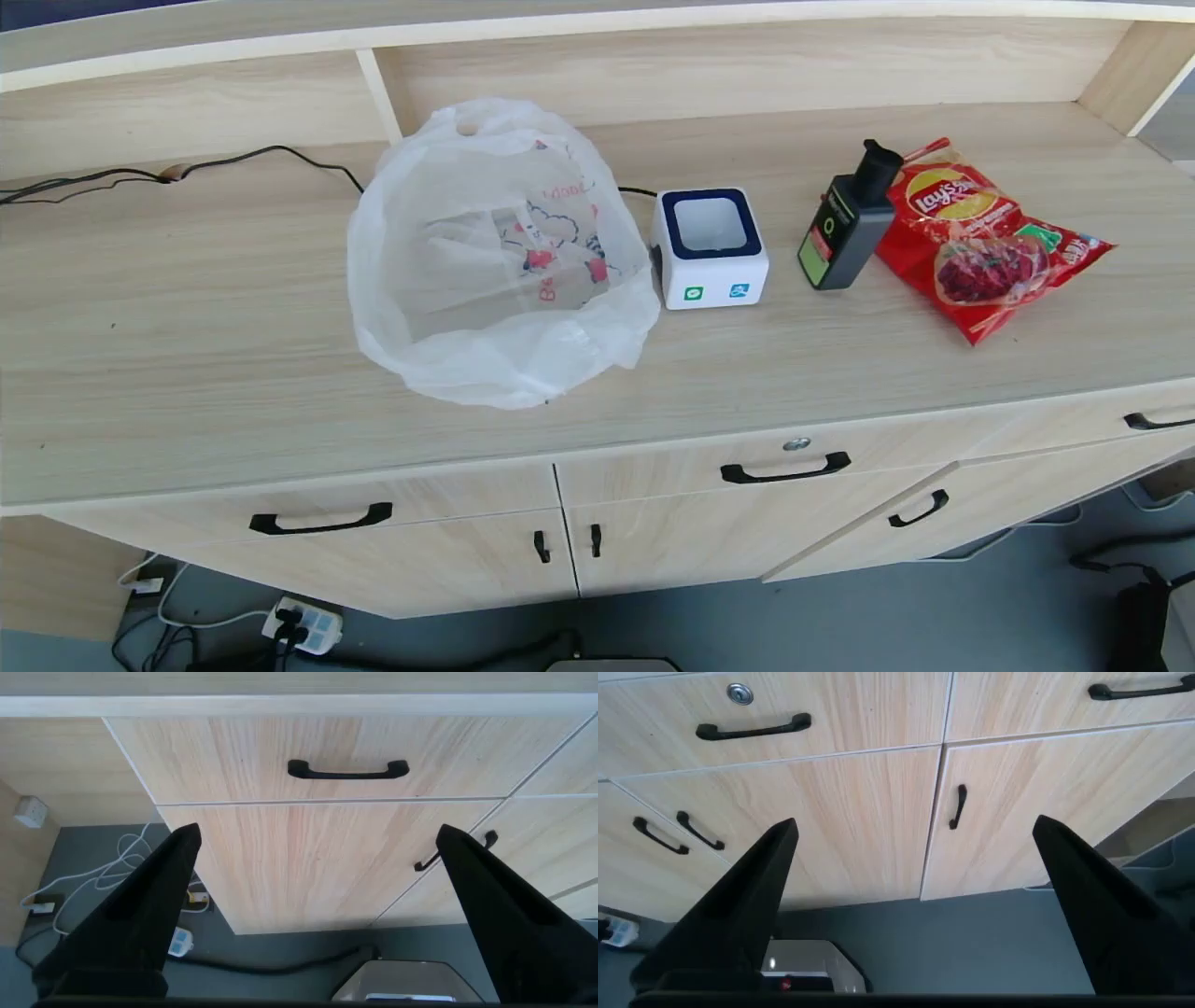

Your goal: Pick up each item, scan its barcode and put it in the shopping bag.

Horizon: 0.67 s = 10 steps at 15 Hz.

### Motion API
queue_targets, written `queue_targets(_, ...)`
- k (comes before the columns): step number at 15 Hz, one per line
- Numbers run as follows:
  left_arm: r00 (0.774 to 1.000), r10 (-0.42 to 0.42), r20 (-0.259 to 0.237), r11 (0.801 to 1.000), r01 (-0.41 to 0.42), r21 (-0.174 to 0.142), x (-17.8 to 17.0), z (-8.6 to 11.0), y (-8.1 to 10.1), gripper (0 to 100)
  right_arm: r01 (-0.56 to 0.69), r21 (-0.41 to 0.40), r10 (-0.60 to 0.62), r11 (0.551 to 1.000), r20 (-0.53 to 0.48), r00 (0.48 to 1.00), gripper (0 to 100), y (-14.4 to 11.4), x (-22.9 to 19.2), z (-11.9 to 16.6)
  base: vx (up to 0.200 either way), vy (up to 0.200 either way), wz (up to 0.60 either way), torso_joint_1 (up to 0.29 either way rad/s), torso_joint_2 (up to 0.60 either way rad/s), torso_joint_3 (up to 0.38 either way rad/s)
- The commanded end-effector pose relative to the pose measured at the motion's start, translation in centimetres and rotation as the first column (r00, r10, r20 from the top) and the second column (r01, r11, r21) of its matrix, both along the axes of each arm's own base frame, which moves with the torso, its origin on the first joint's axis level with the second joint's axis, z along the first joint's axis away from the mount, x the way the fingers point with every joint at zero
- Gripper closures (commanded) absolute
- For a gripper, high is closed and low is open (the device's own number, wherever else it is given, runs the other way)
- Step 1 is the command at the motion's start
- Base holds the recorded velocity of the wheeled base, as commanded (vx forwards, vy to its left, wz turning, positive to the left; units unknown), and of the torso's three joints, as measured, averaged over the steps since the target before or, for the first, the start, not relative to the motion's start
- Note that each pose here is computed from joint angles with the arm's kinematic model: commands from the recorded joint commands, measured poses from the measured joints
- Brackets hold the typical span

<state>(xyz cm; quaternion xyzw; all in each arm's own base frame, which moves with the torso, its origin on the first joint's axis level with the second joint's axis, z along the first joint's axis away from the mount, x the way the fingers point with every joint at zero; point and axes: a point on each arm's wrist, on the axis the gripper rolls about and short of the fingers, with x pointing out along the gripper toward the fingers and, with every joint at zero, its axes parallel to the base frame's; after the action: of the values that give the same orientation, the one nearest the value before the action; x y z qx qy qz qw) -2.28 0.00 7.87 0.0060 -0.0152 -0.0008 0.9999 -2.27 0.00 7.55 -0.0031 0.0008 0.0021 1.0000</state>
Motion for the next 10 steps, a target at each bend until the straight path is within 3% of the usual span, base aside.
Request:
queue_targets(1, 1.0, 0.0, 0.0, 1.0, 0.0, 0.002, 0.0, 0.0, 0.0, 0, 0.0, -0.003, 0.0, 1.0, 0.0, 1.0, 0, 0.0, 0.0, 0.0, 0.0, 0.0, 0.0, 0.0, 0.0, 0.0)
queue_targets(4, 1.0, 0.0, 0.0, 1.0, 0.0, 0.002, 0.0, 0.0, 0.0, 0, -0.052, -0.074, 0.053, 0.996, 0.013, 0.999, 0, 0.1, 0.0, 0.1, 0.0, 0.0, 0.0, 0.0, 0.0, 0.0)
queue_targets(5, 1.0, 0.0, 0.0, 1.0, 0.0, 0.0, 0.0, 0.0, 0.0, 0, -0.084, -0.084, 0.091, 0.993, 0.075, 0.993, 0, 0.2, -0.3, 1.8, 0.0, 0.0, 0.0, 0.0, 0.0, 0.0)
queue_targets(6, 1.0, 0.0, 0.0, 1.0, 0.0, 0.0, 0.0, 0.0, 0.0, 0, -0.163, -0.081, 0.17, 0.983, 0.088, 0.982, 0, 0.3, 0.1, 6.2, 0.0, 0.0, 0.0, 0.0, 0.0, 0.0)
queue_targets(7, 1.0, 0.0, 0.0, 1.0, 0.0, 0.0, 0.0, 0.0, 0.0, 0, -0.172, -0.062, 0.174, 0.983, 0.044, 0.984, 0, 0.4, 1.9, 9.4, 0.0, 0.0, 0.0, 0.0, 0.0, 0.0)
queue_targets(9, 1.0, 0.0, 0.0, 1.0, 0.0, 0.002, 0.0, 0.0, 0.0, 0, -0.196, -0.038, 0.198, 0.98, 0.094, 0.976, 0, 0.7, 9.6, 16.9, 0.0, 0.0, 0.0, 0.0, 0.0, 0.0)
queue_targets(10, 1.0, 0.0, 0.0, 1.0, 0.0, 0.002, 0.0, 0.0, 0.0, 0, -0.193, -0.047, 0.198, 0.98, 0.153, 0.968, 0, 0.8, 13.2, 18.7, 0.0, 0.0, 0.0, 0.0, 0.0, 0.0)
